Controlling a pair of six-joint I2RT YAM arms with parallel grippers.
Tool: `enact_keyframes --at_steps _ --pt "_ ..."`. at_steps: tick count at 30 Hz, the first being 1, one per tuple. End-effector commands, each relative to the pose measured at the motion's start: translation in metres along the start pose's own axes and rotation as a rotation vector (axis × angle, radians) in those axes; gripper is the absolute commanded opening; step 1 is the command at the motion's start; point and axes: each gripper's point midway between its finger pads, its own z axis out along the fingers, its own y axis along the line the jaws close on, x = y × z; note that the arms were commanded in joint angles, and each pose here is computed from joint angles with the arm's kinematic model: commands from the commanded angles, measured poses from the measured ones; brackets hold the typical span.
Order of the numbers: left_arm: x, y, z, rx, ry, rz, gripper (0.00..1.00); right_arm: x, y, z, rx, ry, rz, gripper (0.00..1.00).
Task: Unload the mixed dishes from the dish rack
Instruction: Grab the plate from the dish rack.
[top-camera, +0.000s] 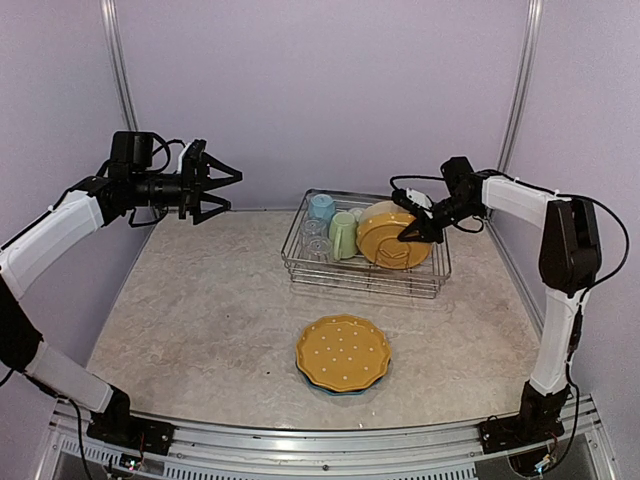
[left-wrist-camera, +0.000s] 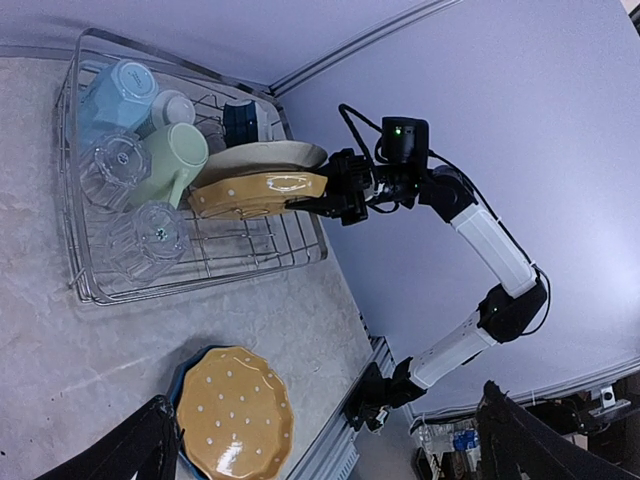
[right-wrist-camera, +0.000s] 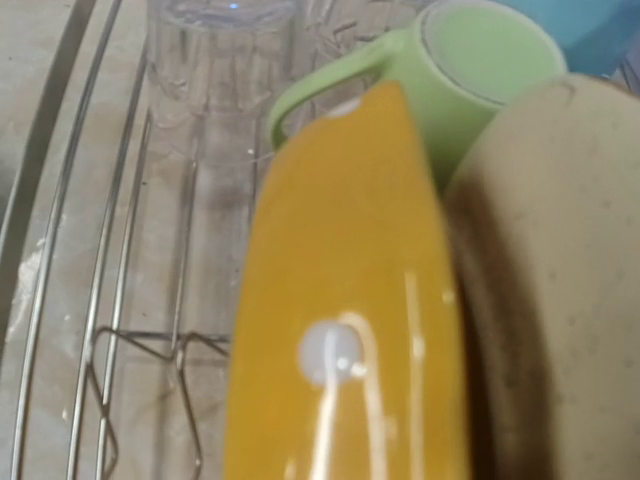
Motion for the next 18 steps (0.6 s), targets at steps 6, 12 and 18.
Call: enact_keyframes --at_steps 6,12,18 --pt "0.005 -0.004 0.006 0.025 0.021 0.006 0.99 -0.032 0.001 -0.020 -0.020 -0.068 0.031 0.03" --pt "0.006 -0.002 0.008 0.022 0.026 0.003 0.99 -0.057 0.006 -0.040 -0.009 -0.123 -0.001 0.01" --pt "0.007 -0.003 0.008 0.015 0.025 0.011 0.99 -0.077 0.017 -0.058 -0.001 -0.164 0.003 0.00"
